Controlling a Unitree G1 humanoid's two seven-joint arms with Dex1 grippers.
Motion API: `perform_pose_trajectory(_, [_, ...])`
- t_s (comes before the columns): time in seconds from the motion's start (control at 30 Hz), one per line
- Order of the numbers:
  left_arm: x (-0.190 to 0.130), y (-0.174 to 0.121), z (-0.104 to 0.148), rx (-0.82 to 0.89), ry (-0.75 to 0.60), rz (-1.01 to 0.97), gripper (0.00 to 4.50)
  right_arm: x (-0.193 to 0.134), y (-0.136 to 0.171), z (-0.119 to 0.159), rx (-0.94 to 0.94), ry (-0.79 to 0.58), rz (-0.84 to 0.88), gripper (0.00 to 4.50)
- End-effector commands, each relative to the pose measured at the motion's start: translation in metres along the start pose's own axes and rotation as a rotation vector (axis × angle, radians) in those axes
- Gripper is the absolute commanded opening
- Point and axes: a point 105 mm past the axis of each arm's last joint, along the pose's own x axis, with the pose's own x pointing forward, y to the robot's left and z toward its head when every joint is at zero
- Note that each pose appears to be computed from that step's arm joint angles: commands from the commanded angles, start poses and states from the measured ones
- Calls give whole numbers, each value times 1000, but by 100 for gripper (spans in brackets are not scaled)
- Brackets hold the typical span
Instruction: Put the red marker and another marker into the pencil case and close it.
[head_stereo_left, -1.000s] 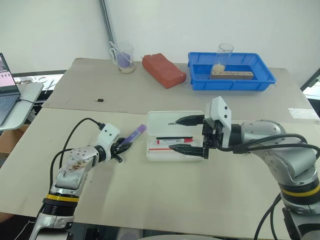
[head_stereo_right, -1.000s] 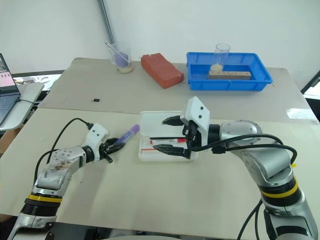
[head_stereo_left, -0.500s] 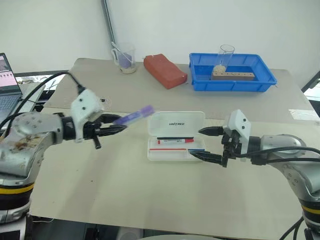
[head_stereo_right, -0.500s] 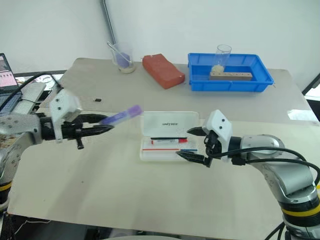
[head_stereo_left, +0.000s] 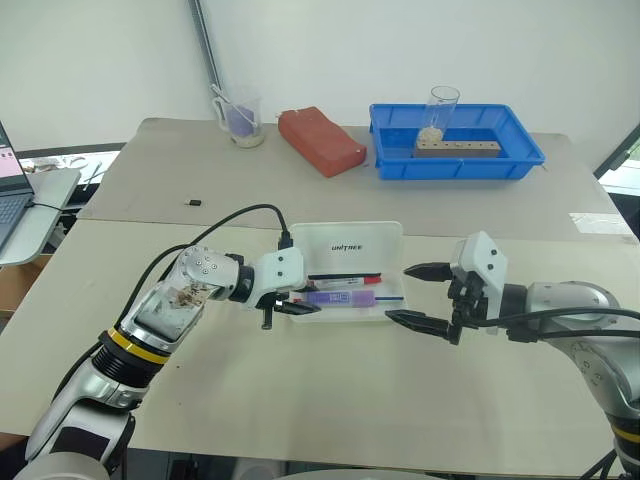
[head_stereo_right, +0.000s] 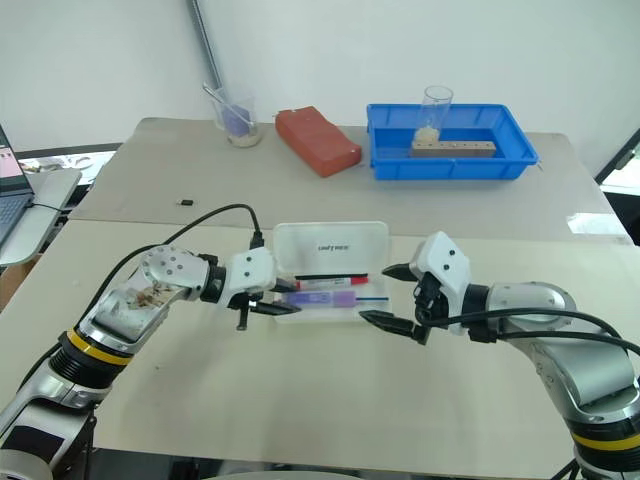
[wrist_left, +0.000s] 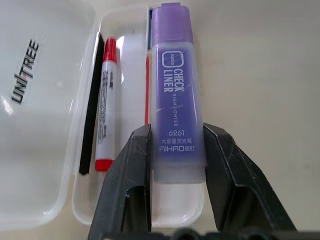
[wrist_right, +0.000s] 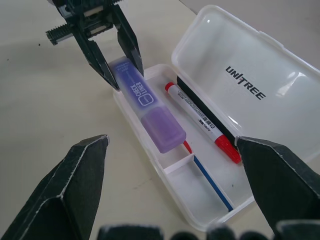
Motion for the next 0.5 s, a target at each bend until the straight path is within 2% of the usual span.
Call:
perform_pose_trajectory(0.03, [1,5,3,48,-1,18,93,-4,0,12,-57,-41,-28,450])
perform_pose_trajectory(0.37, [3,3,-1,35,-11,28,93,-3,-1,11,-61,-41,-20,450])
perform_pose_trajectory(0.43, [3,2,0,37,-15,24,198,-3,-1,10,-61,-40,-18,450])
perform_pose_trajectory(0.5, [3,0,1,37,-21,18,281,-3,-2,10,-61,-40,-20,450])
